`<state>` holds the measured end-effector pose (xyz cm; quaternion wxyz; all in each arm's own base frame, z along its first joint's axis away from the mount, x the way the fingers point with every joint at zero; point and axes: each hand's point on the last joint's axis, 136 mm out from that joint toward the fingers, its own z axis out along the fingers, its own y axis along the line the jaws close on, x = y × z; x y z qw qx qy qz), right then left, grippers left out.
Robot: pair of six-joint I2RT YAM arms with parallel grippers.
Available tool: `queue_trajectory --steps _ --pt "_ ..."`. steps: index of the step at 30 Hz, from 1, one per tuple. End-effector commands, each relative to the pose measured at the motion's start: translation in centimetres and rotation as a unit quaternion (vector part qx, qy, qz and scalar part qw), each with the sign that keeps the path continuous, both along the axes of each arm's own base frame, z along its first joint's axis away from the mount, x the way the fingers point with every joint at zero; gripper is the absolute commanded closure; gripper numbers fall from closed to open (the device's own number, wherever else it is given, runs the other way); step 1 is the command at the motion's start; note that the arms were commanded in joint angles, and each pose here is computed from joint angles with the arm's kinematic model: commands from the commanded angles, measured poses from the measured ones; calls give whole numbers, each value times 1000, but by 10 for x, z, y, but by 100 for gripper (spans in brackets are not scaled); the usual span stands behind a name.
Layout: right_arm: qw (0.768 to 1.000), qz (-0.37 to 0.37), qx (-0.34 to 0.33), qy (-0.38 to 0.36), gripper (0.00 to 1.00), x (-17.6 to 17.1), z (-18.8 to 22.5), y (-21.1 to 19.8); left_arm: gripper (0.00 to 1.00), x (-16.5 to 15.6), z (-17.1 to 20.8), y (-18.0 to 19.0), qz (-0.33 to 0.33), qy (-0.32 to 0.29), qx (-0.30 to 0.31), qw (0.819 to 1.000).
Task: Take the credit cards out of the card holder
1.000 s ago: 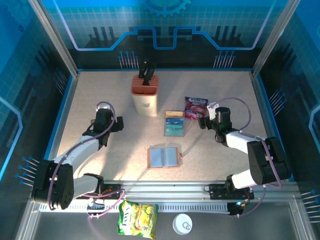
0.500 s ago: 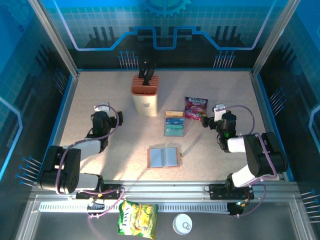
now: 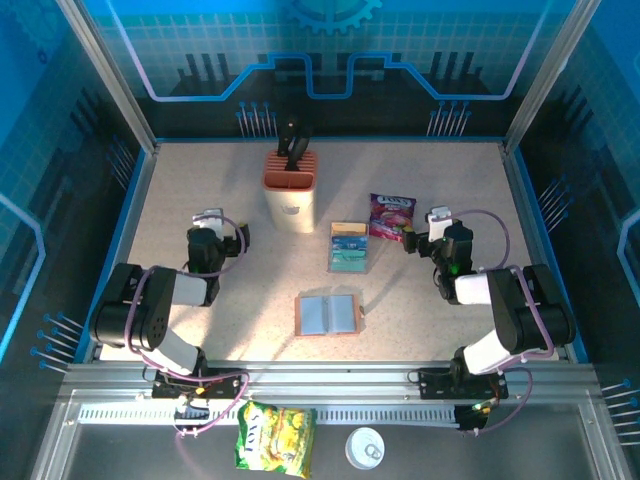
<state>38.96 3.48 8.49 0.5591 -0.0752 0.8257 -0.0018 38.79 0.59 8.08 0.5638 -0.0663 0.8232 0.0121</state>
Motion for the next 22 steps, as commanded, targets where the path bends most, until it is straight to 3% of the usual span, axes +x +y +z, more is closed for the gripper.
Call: queue_trajectory --steps 1,22 --pt "1000 -8 9 -23 0 9 13 -5 1 8 15 1 -5 -26 4 1000" --pt "1000 -7 16 -25 0 9 14 -7 1 8 16 0 -7 -28 6 1000"
